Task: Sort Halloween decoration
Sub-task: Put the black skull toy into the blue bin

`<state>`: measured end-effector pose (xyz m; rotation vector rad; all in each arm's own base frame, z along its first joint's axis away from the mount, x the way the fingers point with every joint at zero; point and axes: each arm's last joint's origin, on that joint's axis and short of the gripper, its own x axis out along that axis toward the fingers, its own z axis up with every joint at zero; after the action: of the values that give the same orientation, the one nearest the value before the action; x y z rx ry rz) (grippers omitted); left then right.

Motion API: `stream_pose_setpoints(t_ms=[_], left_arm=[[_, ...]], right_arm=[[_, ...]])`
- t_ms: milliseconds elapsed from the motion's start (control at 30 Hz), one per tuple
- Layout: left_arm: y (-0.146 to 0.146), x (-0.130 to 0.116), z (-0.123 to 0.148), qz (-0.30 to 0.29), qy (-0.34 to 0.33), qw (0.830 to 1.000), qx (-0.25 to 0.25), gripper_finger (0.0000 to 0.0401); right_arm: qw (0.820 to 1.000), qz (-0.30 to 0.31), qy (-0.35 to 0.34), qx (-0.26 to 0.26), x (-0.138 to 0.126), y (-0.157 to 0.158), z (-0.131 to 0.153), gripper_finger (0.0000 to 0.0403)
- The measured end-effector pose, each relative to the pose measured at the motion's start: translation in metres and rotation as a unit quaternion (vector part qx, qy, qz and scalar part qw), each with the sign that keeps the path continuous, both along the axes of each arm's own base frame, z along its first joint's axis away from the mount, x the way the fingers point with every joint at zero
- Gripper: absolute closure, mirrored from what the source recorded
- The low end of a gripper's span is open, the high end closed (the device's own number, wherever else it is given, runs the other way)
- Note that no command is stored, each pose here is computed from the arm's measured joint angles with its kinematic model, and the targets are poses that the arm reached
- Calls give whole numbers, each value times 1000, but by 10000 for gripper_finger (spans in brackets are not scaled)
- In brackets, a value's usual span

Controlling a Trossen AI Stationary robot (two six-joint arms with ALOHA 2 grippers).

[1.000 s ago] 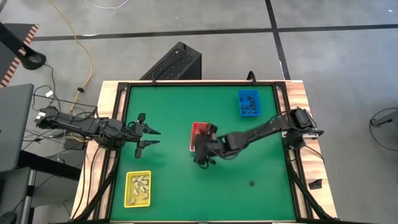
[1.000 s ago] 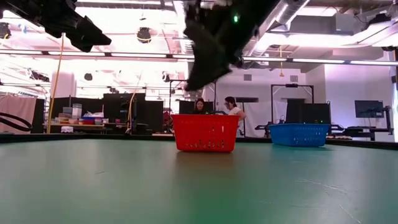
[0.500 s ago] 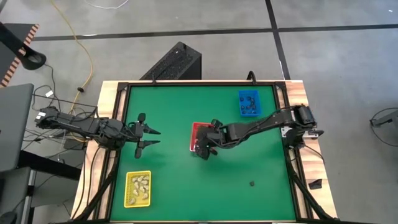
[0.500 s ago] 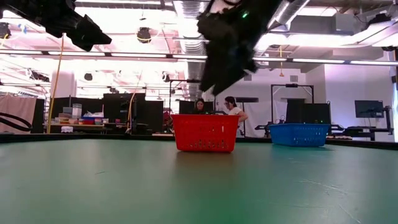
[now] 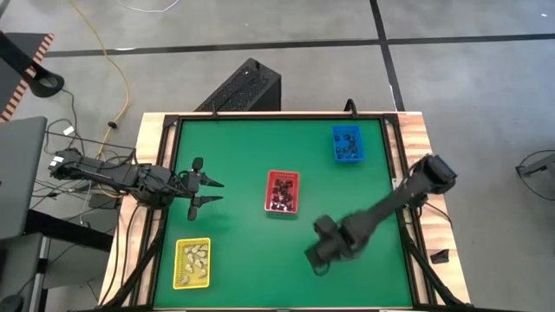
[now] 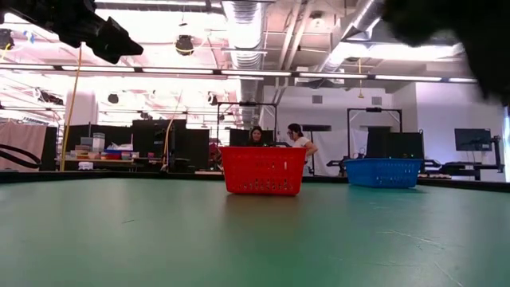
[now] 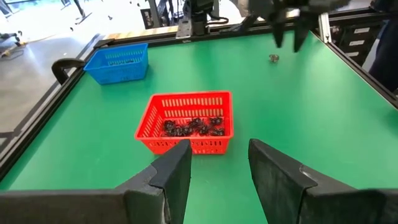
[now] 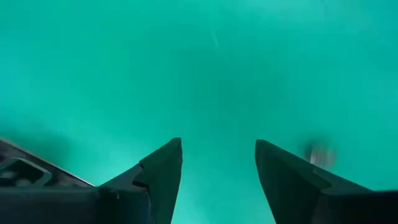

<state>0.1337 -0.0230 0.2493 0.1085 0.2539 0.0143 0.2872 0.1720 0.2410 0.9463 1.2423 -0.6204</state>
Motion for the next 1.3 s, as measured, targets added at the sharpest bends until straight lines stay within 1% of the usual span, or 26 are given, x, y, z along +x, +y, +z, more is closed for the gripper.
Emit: stream_pose_setpoints(t_ms=[100, 167, 267, 367, 533, 667, 867, 1067, 1300], left_arm=[[0, 0, 0, 0, -2, 1000, 0, 250], [0, 0, 0, 0, -2, 1000, -1, 250], [0, 0, 1, -1, -8, 1000, 0, 250], [-1, 1, 4, -12, -20, 1000, -5, 250], [-2, 1, 6, -31, -27, 999, -16, 250], [-2, 1, 5, -29, -26, 999, -20, 250], [-2, 1, 5, -28, -26, 999, -25, 250], [-2, 1, 5, -27, -26, 999, -30, 250], [-2, 1, 6, -22, -28, 999, -29, 250]], right_arm=[[997, -50, 49, 20, -11, 27, -17, 173], [994, -68, 80, 28, -18, 40, -27, 175], [988, -91, 122, 9, -25, 48, -40, 179], [983, -109, 146, -16, -31, 46, -43, 187], [983, -102, 153, -24, -33, 44, -47, 201], [981, -85, 177, -13, -39, 41, -63, 208], [981, -83, 174, -9, -43, 32, -80, 209], [981, -78, 178, -13, -44, 26, -86, 209], [982, -57, 178, -15, -37, 15, -87, 212]])
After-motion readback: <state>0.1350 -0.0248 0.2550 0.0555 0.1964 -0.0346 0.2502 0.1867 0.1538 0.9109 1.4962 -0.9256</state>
